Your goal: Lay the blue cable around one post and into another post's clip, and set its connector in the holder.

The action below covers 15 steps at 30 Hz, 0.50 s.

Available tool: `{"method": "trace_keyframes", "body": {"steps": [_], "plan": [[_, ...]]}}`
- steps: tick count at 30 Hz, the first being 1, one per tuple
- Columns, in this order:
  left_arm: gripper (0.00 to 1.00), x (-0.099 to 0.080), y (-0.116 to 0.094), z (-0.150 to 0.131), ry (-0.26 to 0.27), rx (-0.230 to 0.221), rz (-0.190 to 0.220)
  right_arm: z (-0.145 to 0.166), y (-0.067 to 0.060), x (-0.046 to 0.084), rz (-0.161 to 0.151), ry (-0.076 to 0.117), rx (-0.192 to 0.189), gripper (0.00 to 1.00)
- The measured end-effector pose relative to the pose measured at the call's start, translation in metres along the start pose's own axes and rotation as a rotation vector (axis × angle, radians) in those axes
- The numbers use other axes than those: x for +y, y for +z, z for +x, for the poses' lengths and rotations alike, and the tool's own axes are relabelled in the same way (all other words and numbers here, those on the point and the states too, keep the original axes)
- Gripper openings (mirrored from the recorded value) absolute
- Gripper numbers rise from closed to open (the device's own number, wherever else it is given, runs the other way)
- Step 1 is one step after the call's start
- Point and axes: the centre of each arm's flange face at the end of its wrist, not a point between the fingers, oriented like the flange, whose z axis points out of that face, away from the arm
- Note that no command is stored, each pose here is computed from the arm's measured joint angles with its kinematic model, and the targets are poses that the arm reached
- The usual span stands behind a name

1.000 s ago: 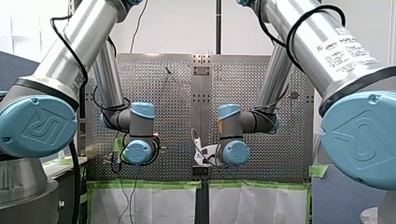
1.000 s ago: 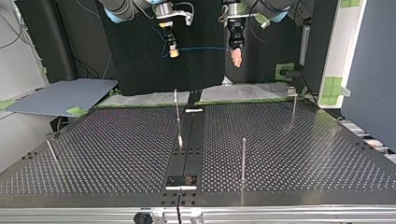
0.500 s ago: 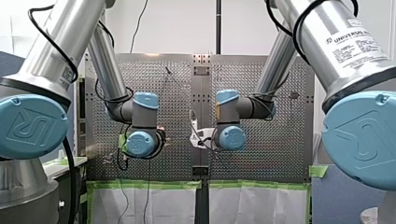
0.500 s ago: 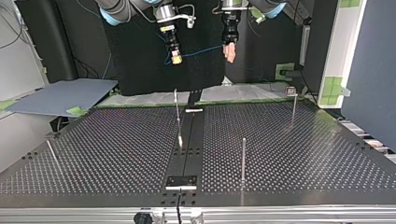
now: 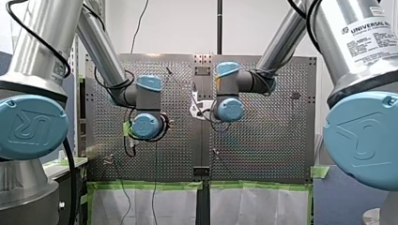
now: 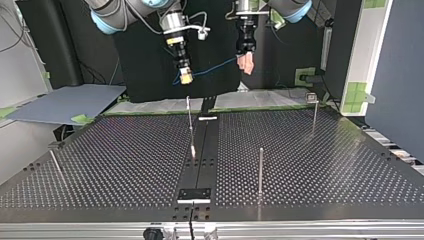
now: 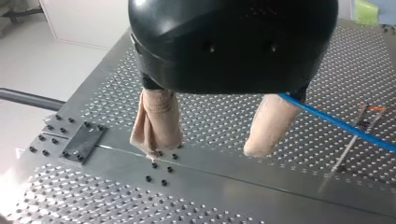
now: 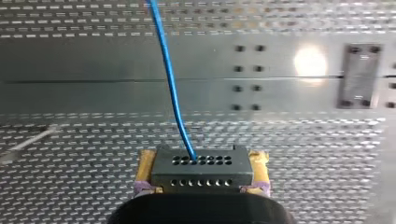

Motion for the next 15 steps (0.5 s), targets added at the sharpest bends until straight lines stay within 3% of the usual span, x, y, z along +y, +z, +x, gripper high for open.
{"method": "trace_keyframes", "body": {"steps": [8, 15], "plan": [[1.0, -0.011, 0.027, -0.046, -0.043, -0.065, -0.025, 0.073, 0.013, -0.003, 0.0, 0.01, 0.082, 0.0], [1.0, -0.022, 0.045, -0.09, -0.08, -0.122, -0.028, 0.129, 0.013, -0.002, -0.002, 0.019, 0.136, 0.0]]}}
